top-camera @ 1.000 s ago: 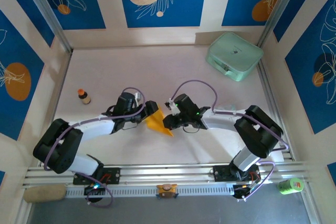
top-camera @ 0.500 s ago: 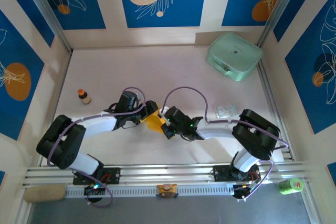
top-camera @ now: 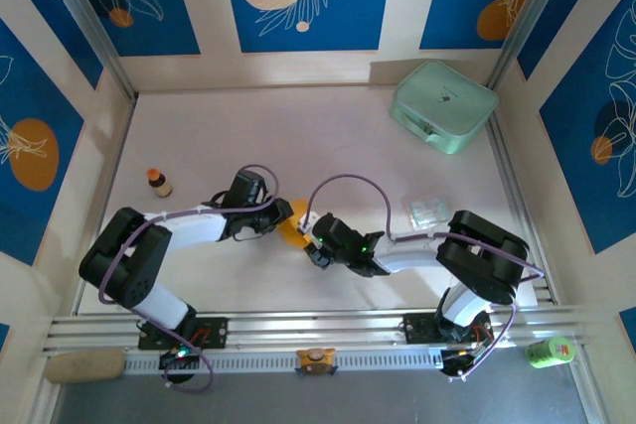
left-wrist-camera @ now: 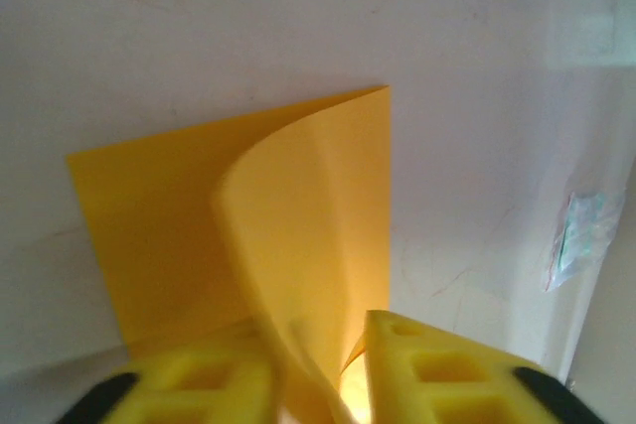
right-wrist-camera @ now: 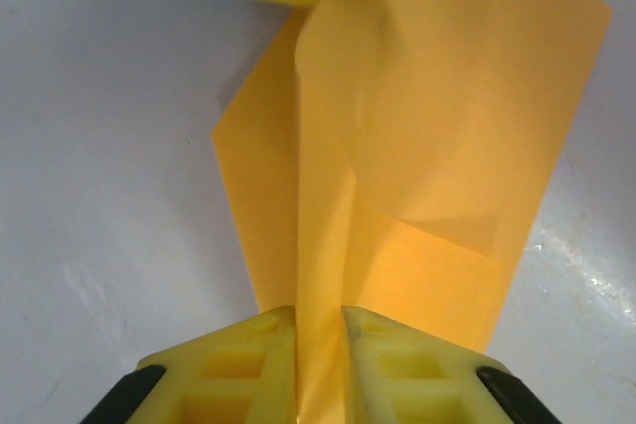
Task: Fold a paper plane with a square sheet of paper (pick it up from the middle)
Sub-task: Fourth fold the wing at the center of the table.
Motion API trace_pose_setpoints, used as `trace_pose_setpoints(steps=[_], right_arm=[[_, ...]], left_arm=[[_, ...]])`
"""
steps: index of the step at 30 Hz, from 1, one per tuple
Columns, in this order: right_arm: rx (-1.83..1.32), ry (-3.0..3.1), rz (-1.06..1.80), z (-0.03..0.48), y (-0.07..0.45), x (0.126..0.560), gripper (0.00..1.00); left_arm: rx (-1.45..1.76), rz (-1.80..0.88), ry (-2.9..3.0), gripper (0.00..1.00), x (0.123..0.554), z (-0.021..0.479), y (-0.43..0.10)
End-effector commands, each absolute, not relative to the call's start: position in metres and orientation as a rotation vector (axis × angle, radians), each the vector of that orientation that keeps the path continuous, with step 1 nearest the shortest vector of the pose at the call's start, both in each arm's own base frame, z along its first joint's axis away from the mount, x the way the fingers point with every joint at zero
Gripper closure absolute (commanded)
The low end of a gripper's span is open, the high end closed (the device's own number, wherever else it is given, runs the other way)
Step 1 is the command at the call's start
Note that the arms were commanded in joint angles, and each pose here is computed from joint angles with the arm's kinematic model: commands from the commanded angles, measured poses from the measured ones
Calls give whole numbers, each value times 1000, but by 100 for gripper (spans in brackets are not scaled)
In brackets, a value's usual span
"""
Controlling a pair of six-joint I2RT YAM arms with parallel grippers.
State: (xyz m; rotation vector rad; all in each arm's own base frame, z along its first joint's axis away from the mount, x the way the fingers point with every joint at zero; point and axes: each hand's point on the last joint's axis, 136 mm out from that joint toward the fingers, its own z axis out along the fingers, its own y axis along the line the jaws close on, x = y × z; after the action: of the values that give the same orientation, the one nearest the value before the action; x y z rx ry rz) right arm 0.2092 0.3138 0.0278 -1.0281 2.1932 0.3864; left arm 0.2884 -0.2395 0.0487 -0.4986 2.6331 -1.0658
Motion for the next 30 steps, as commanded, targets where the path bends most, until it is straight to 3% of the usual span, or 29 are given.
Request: trace_pose_setpoints(steps=[1, 4, 7, 11, 30], right_arm=[[-1028, 2140, 377, 40, 312, 210, 80], [-1035, 2112, 356, 39, 308, 209, 77], [-1036, 2092, 303, 40, 305, 212, 74], [-1058, 2073, 267, 40, 306, 214, 68], [-1131, 1962, 139, 37, 303, 220, 67]], left_arm=[[-486, -1079, 2641, 89, 290, 53, -241], [-485, -1089, 2637, 97, 289, 55, -241], [-478, -1096, 2642, 99, 289, 56, -243], [-479, -1100, 2648, 100, 288, 56, -243], [-491, -1169, 2631, 100, 290, 64, -247]])
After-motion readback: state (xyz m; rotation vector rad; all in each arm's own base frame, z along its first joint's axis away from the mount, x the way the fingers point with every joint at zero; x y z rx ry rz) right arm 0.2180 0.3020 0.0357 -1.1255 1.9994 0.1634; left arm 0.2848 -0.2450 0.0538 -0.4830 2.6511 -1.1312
